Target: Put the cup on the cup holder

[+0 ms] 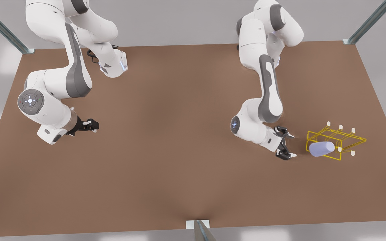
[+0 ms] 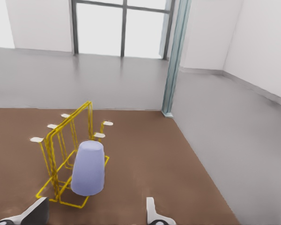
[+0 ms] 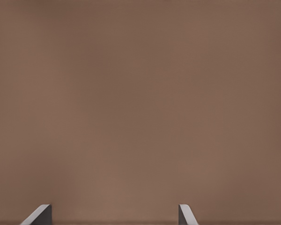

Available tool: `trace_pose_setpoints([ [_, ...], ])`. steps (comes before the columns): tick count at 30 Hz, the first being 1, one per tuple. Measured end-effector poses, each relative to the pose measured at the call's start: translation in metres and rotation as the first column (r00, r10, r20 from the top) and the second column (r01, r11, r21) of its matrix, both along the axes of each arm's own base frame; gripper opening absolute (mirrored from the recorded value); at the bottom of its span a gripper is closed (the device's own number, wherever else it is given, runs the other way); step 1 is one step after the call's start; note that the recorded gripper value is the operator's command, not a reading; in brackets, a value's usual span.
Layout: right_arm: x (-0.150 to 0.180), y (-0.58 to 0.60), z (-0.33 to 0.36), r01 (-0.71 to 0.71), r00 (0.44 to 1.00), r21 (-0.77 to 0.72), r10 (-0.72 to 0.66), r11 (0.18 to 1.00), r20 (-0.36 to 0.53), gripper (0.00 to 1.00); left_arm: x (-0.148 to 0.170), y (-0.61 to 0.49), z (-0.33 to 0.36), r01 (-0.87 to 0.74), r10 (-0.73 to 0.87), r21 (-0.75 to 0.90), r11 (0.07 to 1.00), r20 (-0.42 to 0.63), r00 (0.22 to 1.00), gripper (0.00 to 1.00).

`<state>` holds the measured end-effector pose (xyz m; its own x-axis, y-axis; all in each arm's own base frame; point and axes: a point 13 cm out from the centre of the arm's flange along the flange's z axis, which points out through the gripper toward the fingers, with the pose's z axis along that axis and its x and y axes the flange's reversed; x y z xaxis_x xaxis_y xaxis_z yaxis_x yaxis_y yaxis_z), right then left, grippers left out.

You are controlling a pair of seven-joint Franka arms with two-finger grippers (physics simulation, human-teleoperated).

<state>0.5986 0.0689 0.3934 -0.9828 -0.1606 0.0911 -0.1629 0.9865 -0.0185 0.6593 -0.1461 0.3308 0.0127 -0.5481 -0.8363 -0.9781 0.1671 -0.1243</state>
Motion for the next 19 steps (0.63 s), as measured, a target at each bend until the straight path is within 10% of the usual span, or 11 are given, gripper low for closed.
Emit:
trace_pose_setpoints([
  [4, 0.001, -0.001, 0.001, 0.001, 1.0, -0.002, -0.001, 1.0, 0.003, 1.0, -0.067, -0.075, 0.11, 0.017, -0.124, -0.354, 0.935, -0.281, 0.952, 1.0],
  [7, 0.001, -0.001, 0.001, 0.002, 1.0, -0.002, -0.002, 1.0, 0.003, 1.0, -0.084, -0.056, 0.097, -0.035, -0.433, -0.695, 0.719, -0.486, 0.76, 1.0],
  [11, 0.001, -0.002, 0.001, 0.003, 1.0, -0.002, -0.003, 1.0, 0.005, 1.0, -0.133, -0.031, 0.082, 0.038, -0.709, -0.831, 0.554, -0.448, 0.545, 1.0],
  [19, 0.002, -0.004, 0.001, 0.006, 1.0, -0.002, -0.006, 1.0, 0.006, 1.0, -0.123, -0.015, 0.089, 0.203, -0.907, -0.894, 0.399, -0.351, 0.234, 1.0],
])
